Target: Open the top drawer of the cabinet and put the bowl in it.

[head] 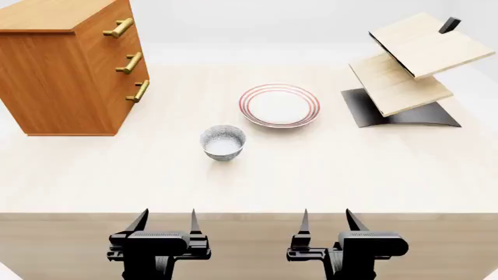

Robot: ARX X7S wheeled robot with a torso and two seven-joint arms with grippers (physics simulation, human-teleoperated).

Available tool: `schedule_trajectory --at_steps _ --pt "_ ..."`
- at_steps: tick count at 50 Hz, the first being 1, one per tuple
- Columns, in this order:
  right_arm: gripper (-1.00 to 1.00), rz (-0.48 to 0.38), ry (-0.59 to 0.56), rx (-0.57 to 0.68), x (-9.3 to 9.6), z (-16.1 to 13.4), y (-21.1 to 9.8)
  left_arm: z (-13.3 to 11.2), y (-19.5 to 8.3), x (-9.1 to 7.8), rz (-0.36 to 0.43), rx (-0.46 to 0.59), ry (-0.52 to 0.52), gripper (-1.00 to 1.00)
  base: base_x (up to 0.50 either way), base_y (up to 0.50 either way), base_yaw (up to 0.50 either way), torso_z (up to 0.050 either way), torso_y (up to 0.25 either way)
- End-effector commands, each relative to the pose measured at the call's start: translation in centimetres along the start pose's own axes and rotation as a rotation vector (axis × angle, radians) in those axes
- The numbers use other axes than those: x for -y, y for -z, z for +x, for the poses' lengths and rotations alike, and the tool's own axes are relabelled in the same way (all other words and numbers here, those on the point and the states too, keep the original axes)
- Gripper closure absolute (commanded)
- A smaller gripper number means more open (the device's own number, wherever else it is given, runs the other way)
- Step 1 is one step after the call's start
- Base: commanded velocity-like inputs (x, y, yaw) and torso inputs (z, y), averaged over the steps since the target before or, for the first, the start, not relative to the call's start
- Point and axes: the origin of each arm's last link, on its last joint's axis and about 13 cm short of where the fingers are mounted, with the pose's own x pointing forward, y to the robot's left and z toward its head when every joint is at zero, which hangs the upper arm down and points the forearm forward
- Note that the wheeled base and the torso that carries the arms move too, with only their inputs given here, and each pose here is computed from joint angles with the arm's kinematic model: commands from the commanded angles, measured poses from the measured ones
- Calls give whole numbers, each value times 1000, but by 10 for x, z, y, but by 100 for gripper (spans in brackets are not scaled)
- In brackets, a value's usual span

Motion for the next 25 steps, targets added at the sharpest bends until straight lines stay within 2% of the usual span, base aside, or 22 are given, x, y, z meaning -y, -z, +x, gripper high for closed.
schedule_trajectory --at_steps 1,5,12,25 --pt "-100 1 0 -3 0 0 0 0 -1 0 -5 1 7 -100 0 0 0 0 0" --pt "-100 3 -1 -8 -1 2 1 -5 -5 -1 -16 50 46 -100 0 0 0 5 0" --pt "-100 3 3 -5 0 3 2 -7 -10 -2 -63 37 75 -100 0 0 0 50 40" --pt "-100 9 16 2 1 5 0 -6 -13 -3 -61 50 70 -100 0 0 0 50 40"
